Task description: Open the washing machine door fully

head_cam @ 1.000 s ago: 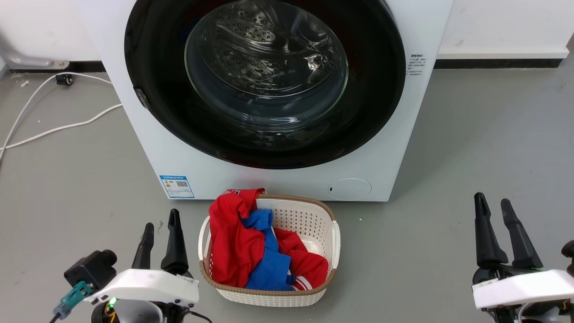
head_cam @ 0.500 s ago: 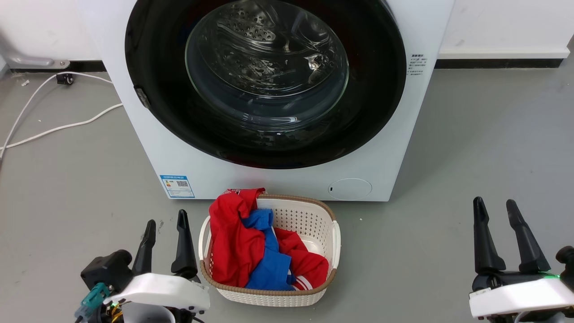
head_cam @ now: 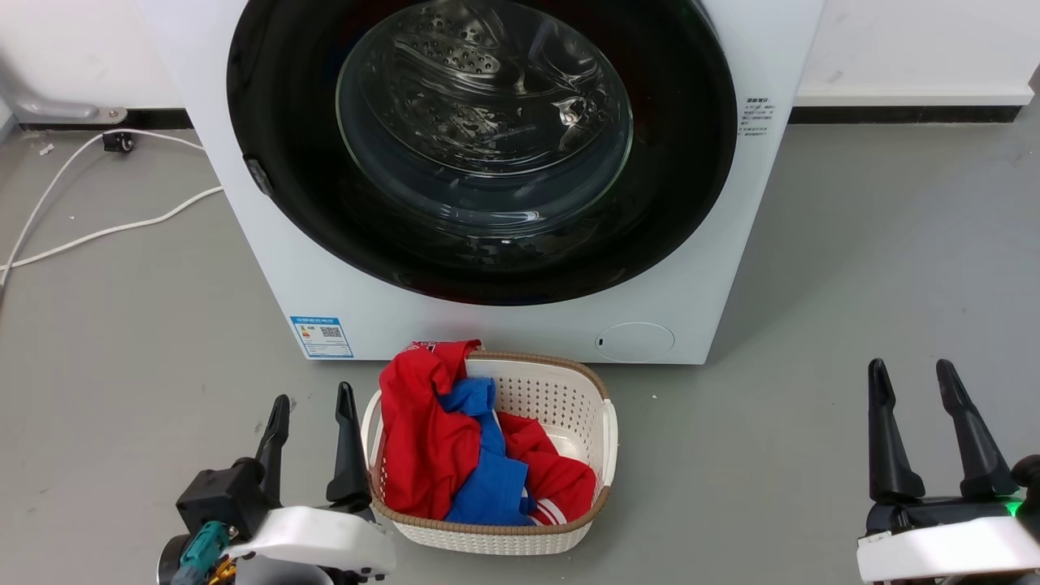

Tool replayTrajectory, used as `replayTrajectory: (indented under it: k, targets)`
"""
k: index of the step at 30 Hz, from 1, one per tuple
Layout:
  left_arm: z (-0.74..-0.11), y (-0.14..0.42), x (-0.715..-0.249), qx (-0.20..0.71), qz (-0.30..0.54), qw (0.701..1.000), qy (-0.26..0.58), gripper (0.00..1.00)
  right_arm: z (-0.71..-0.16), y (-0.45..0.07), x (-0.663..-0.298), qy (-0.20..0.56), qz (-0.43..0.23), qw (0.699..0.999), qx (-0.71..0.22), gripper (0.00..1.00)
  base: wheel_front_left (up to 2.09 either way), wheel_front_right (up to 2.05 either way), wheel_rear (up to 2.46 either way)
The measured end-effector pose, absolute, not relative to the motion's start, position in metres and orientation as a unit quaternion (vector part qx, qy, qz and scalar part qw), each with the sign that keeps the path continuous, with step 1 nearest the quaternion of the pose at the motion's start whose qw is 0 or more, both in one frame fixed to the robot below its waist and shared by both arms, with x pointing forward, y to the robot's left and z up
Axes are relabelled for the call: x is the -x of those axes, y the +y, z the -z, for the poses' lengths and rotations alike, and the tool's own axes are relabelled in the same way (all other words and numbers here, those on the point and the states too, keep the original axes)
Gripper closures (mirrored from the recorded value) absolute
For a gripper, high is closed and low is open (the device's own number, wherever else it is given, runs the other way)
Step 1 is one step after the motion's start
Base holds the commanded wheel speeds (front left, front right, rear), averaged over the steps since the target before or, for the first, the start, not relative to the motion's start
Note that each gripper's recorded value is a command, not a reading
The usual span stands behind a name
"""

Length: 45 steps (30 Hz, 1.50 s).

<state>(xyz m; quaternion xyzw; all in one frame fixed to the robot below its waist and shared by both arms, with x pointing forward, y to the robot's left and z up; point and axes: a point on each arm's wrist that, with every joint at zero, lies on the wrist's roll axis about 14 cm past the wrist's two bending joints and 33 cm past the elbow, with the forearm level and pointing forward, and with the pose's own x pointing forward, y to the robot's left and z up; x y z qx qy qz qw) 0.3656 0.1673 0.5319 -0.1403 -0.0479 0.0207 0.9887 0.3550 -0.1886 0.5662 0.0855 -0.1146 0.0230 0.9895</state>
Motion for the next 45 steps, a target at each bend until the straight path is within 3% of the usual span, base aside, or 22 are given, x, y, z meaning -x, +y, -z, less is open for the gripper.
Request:
replayTrajectory:
  k: [45]
  targets:
    - [-0.53, 0.159, -0.349, 0.012, -0.008, 0.997, -0.078, 0.0, -0.561, -0.189, -0.339, -0.128, -0.022, 0.992, -0.009, 0.0, 0.0, 0.0, 0.0]
